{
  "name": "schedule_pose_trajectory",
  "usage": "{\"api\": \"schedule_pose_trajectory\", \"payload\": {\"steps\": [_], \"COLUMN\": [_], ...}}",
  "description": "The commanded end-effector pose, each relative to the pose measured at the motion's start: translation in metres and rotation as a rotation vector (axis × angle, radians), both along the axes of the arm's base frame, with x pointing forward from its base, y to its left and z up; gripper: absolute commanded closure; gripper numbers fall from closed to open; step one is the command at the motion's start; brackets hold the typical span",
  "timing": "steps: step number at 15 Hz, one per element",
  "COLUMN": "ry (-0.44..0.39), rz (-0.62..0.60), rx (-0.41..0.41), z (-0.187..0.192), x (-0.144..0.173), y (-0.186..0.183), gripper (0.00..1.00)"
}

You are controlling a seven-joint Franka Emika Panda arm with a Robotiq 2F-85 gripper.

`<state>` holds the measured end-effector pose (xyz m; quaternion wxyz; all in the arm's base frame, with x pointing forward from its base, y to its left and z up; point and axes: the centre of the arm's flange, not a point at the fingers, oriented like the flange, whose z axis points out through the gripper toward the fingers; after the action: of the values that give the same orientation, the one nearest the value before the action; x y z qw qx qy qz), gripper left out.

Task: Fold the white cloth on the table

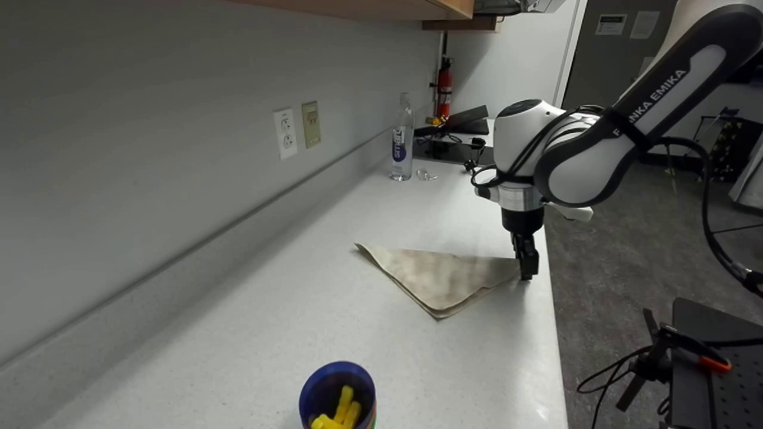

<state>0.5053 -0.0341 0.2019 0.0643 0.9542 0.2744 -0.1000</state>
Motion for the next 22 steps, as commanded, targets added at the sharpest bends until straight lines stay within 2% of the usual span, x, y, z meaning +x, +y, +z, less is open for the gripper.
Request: {"api": "schedule_pose_trajectory", "payload": {"steps": [1, 3, 4, 7, 12, 19, 22], "ry": [-0.015, -0.019, -0.018, 0.001, 0.082, 0.222, 0.248], "rz": [0.033, 0.039, 0.043, 0.042, 0.054, 0.086, 0.112], "rx": [-0.005, -0.012, -0.015, -0.028, -0.095, -0.177, -0.207], "z": [-0.002, 0.000, 0.001, 0.001, -0.007, 0.005, 0.021], "x": [-0.003, -0.003, -0.003, -0.005, -0.020, -0.054, -0.060], "y": [0.001, 0.001, 0.001, -0.001, -0.013, -0.026, -0.024], "gripper": [0.81, 0.97, 1.00, 1.00, 0.99, 0.99, 0.99]}}
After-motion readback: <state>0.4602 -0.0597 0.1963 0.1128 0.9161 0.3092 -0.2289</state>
